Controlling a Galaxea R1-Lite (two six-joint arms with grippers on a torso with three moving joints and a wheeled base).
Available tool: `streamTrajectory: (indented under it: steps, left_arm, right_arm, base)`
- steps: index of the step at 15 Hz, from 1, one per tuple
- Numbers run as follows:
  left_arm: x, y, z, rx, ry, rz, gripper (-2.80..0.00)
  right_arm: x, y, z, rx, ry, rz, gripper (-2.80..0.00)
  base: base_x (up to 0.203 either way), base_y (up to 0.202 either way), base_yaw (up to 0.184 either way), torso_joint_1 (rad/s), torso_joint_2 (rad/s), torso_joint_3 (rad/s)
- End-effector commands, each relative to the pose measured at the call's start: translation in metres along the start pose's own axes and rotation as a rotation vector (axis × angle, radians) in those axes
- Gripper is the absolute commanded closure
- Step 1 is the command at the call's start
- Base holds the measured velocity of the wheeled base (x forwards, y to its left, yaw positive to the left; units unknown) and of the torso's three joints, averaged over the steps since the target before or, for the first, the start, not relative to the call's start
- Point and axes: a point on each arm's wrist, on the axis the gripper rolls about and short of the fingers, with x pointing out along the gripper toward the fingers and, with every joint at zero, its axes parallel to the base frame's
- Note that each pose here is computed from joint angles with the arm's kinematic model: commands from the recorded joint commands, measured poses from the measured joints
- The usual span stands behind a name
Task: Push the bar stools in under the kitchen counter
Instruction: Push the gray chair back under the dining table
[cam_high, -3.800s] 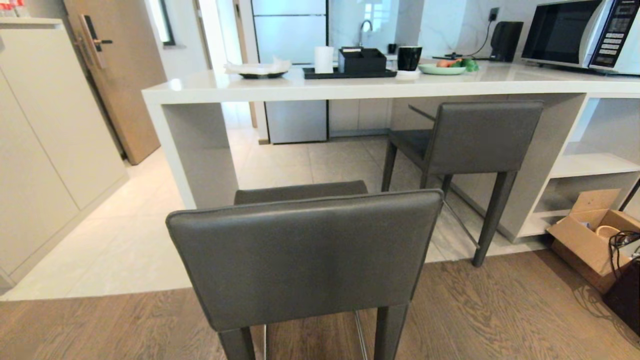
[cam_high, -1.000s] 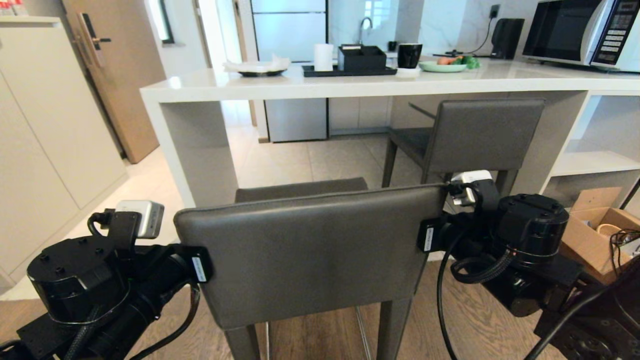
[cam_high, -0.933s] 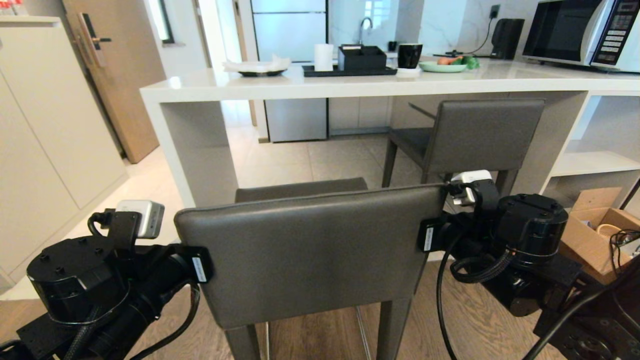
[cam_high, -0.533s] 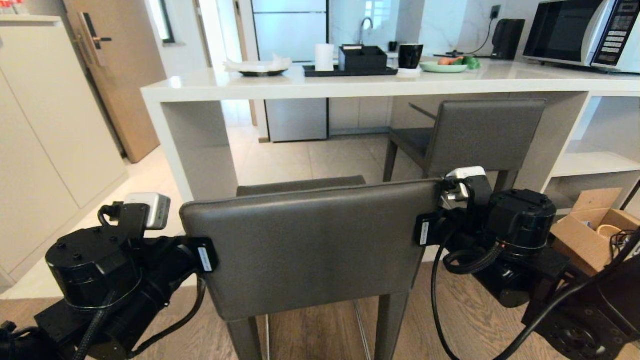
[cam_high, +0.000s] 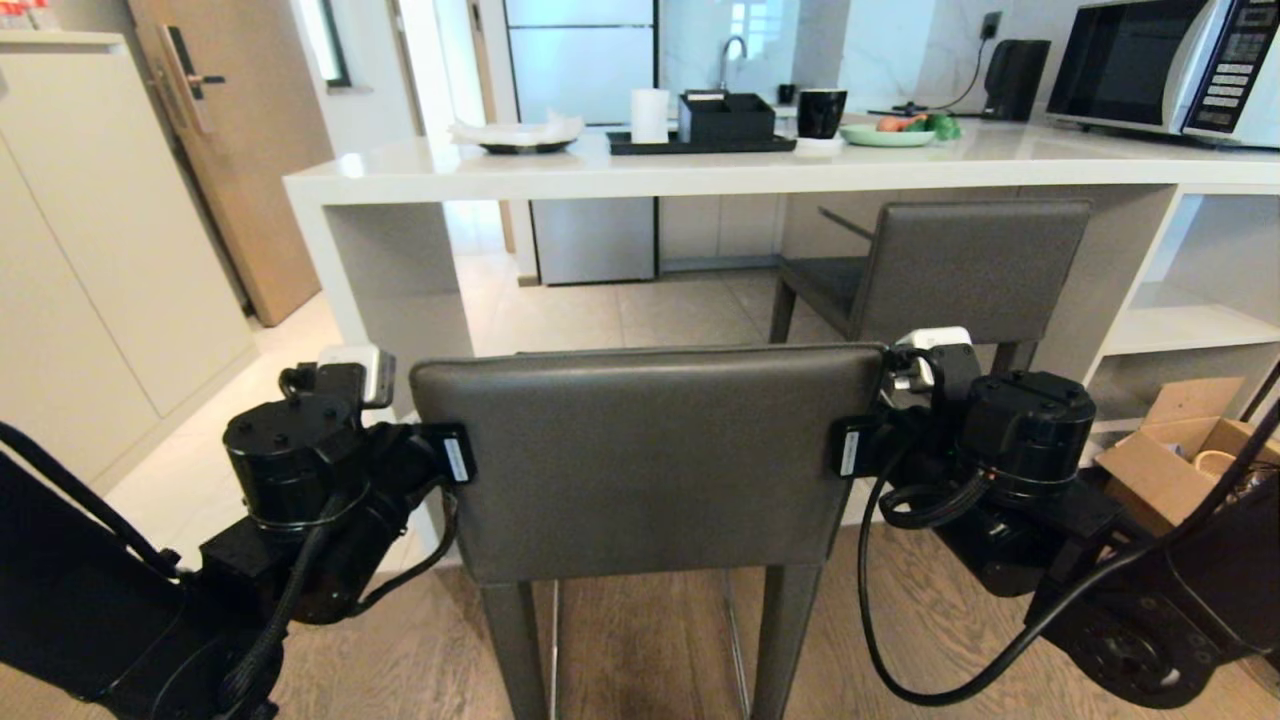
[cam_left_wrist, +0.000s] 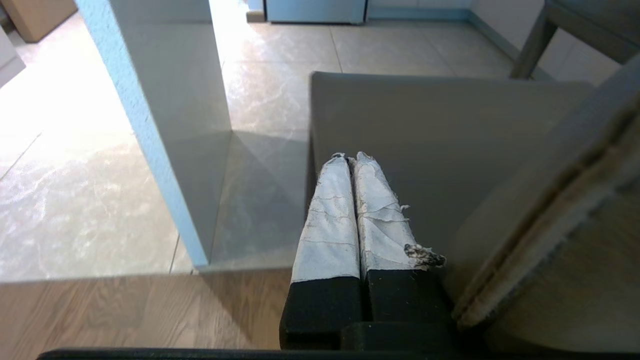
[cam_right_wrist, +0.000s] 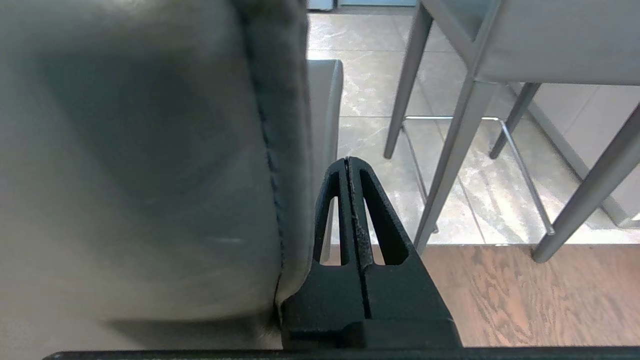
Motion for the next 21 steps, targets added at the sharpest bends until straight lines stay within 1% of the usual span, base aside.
streamTrajectory:
  steps: [1, 5, 7, 9, 13, 14, 16, 18, 21]
  left_arm:
    - [0.014, -0.003, -0.01, 0.009, 0.021, -0.004, 0.0]
    - [0.001, 0.004, -0.018, 0.02, 0.064, 0.006, 0.0]
    - [0.003, 0.01, -0.02, 0.02, 0.071, 0.029, 0.0]
    - [0.008, 0.014, -0.018, 0.02, 0.062, 0.041, 0.0]
    - [0.025, 0.01, -0.01, 0.01, 0.016, 0.037, 0.0]
    - [0.033, 0.014, -0.011, 0.014, 0.012, 0.045, 0.0]
    - [0.048, 0.017, -0.011, 0.039, -0.002, 0.051, 0.0]
    - [0.054, 0.017, -0.015, 0.077, 0.003, 0.038, 0.0]
    - [0.054, 0.019, -0.016, 0.078, 0.007, 0.035, 0.0]
  right_arm:
    - [0.006, 0.005, -0.004, -0.022, 0.003, 0.017, 0.0]
    - [0.025, 0.009, 0.0, -0.017, -0.027, 0.009, 0.0]
    - [0.041, 0.013, 0.002, -0.009, -0.048, 0.005, 0.0]
    - [0.052, 0.017, -0.002, -0.009, -0.046, 0.002, 0.0]
    - [0.048, 0.012, 0.0, -0.004, -0.048, -0.005, 0.0]
    - [0.046, 0.011, 0.001, -0.004, -0.049, -0.006, 0.0]
    - [0.044, 0.011, -0.003, -0.012, -0.033, -0.001, 0.0]
    - [0.045, 0.011, -0.004, -0.015, -0.031, -0.004, 0.0]
    - [0.047, 0.01, -0.005, -0.015, -0.029, -0.005, 0.0]
  base:
    - [0.0, 0.0, 0.0, 0.0, 0.0, 0.0]
    - [0.0, 0.0, 0.0, 0.0, 0.0, 0.0]
    - [0.0, 0.0, 0.0, 0.0, 0.0, 0.0]
    - [0.0, 0.0, 0.0, 0.0, 0.0, 0.0]
    - [0.0, 0.0, 0.0, 0.0, 0.0, 0.0]
    - [0.0, 0.0, 0.0, 0.0, 0.0, 0.0]
    - [0.0, 0.0, 0.0, 0.0, 0.0, 0.0]
    - [0.0, 0.0, 0.0, 0.0, 0.0, 0.0]
    - [0.0, 0.0, 0.0, 0.0, 0.0, 0.0]
